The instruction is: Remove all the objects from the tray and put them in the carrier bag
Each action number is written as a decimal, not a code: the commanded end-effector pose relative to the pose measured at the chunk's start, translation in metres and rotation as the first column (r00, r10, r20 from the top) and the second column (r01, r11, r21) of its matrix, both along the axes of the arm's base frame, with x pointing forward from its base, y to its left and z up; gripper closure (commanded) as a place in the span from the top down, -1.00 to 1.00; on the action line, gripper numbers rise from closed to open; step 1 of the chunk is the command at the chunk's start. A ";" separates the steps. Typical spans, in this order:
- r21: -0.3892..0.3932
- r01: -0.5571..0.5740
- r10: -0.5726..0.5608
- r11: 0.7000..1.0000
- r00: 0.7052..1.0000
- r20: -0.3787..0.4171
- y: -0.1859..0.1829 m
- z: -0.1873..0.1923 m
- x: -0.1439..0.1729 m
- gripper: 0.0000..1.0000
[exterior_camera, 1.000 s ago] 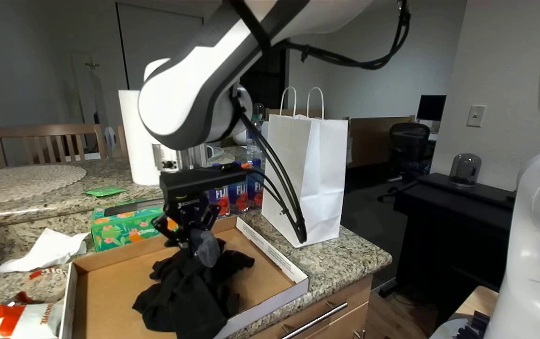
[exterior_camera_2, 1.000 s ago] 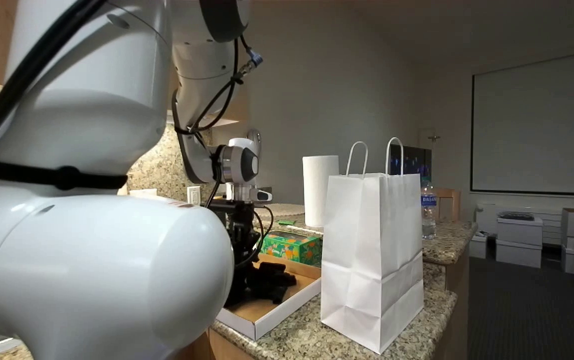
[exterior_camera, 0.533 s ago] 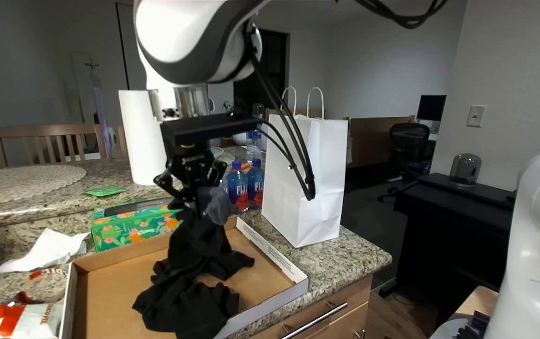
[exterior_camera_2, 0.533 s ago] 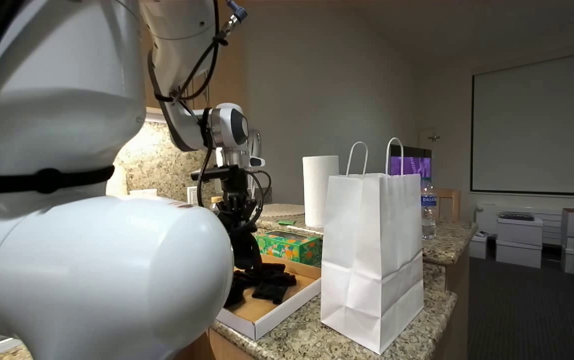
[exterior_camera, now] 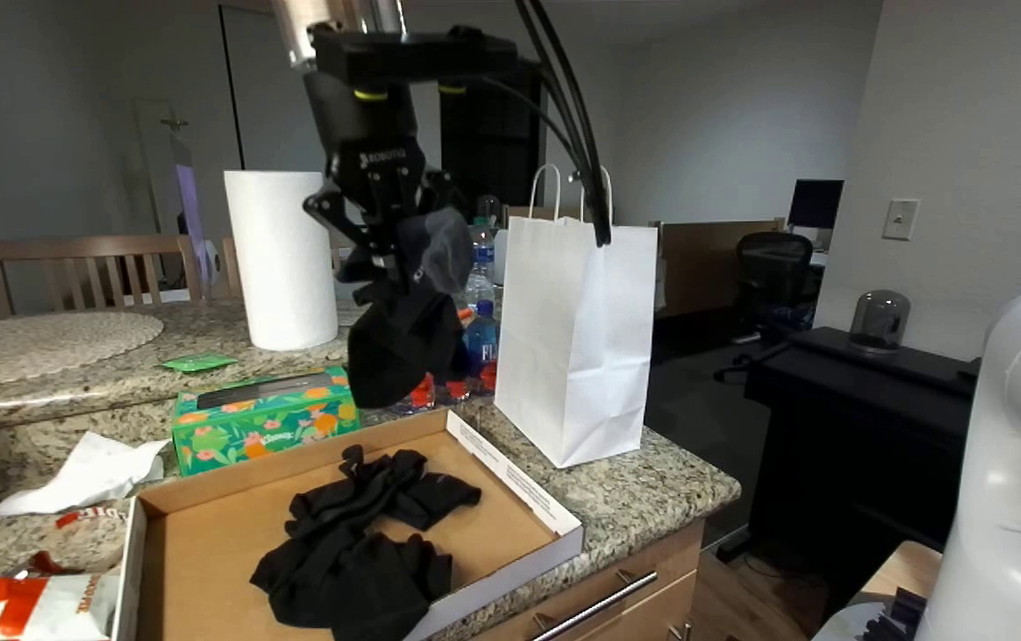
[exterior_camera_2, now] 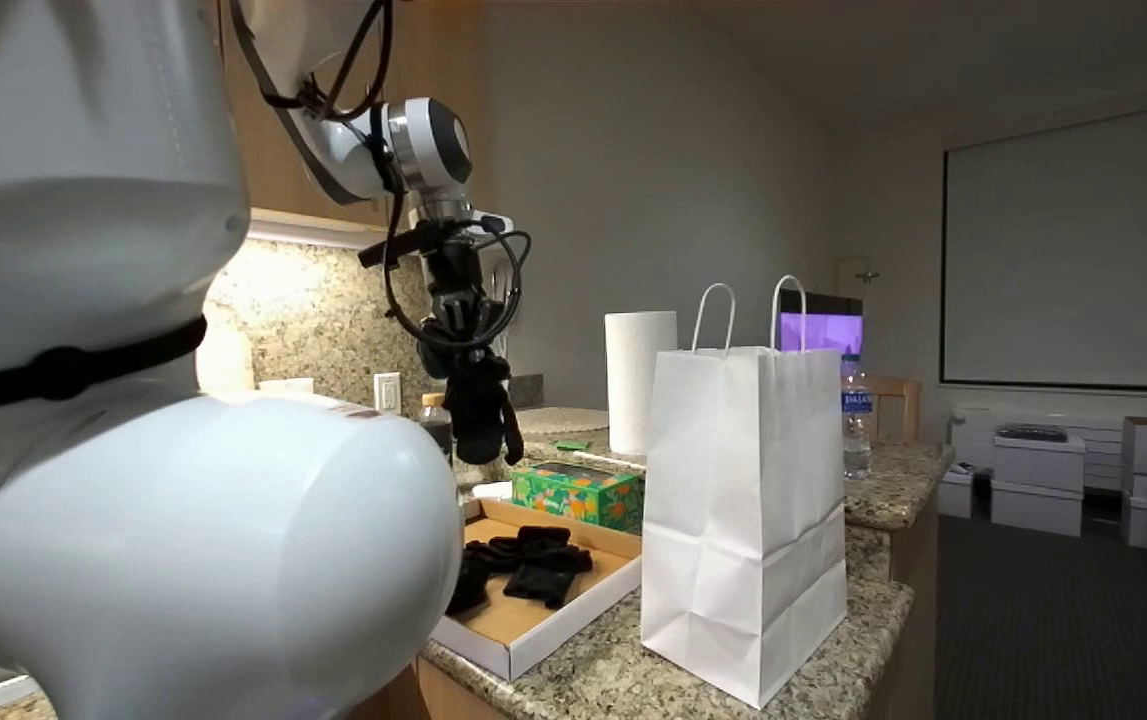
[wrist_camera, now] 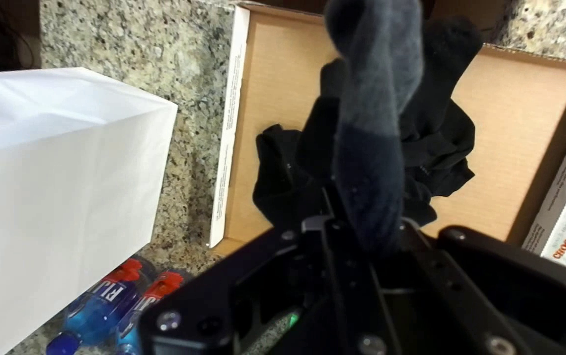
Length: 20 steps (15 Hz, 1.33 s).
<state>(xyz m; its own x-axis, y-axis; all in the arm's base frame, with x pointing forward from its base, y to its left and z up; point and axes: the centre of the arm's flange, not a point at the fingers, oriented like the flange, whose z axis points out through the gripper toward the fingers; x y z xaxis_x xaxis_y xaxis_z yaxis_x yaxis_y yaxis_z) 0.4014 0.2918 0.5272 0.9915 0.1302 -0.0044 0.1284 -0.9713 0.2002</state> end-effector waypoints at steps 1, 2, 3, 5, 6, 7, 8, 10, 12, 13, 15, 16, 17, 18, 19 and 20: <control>-0.080 0.046 -0.047 0.996 0.999 -0.010 -0.009 0.052 0.014 -0.81; -0.097 0.079 -0.081 0.992 0.997 -0.018 -0.017 0.066 0.022 -0.81; -0.109 0.100 -0.104 0.989 0.994 -0.024 -0.025 0.078 0.026 -0.81; -0.109 0.158 -0.162 0.981 0.986 -0.027 -0.045 0.106 0.035 -0.81; -0.099 0.188 -0.191 0.977 0.981 -0.020 -0.057 0.123 0.038 -0.82; -0.091 0.207 -0.210 0.974 0.978 -0.017 -0.065 0.133 0.040 -0.82; -0.079 0.231 -0.232 0.970 0.973 -0.007 -0.074 0.147 0.042 -0.82; -0.051 0.275 -0.274 0.960 0.962 0.016 -0.093 0.173 0.043 -0.82; -0.018 0.318 -0.317 0.948 0.948 0.031 -0.114 0.200 0.042 -0.82; -0.001 0.343 -0.342 0.939 0.939 0.038 -0.128 0.212 0.042 -0.82; 0.035 0.395 -0.397 0.918 0.917 0.052 -0.157 0.232 0.038 -0.82; 0.054 0.423 -0.426 0.904 0.903 0.055 -0.174 0.240 0.036 -0.82; 0.071 0.455 -0.459 0.888 0.887 0.055 -0.189 0.244 0.036 -0.82; 0.089 0.485 -0.490 0.870 0.871 0.047 -0.208 0.246 0.037 -0.82; 0.109 0.512 -0.518 0.852 0.855 0.036 -0.227 0.247 0.037 -0.82; 0.129 0.538 -0.545 0.833 0.838 0.025 -0.244 0.247 0.038 -0.82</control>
<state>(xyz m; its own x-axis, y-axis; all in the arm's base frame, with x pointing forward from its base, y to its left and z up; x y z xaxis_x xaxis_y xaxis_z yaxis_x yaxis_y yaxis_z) 0.4411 0.0885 0.7700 0.9354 -0.3459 0.0733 -0.3529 -0.9260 0.1340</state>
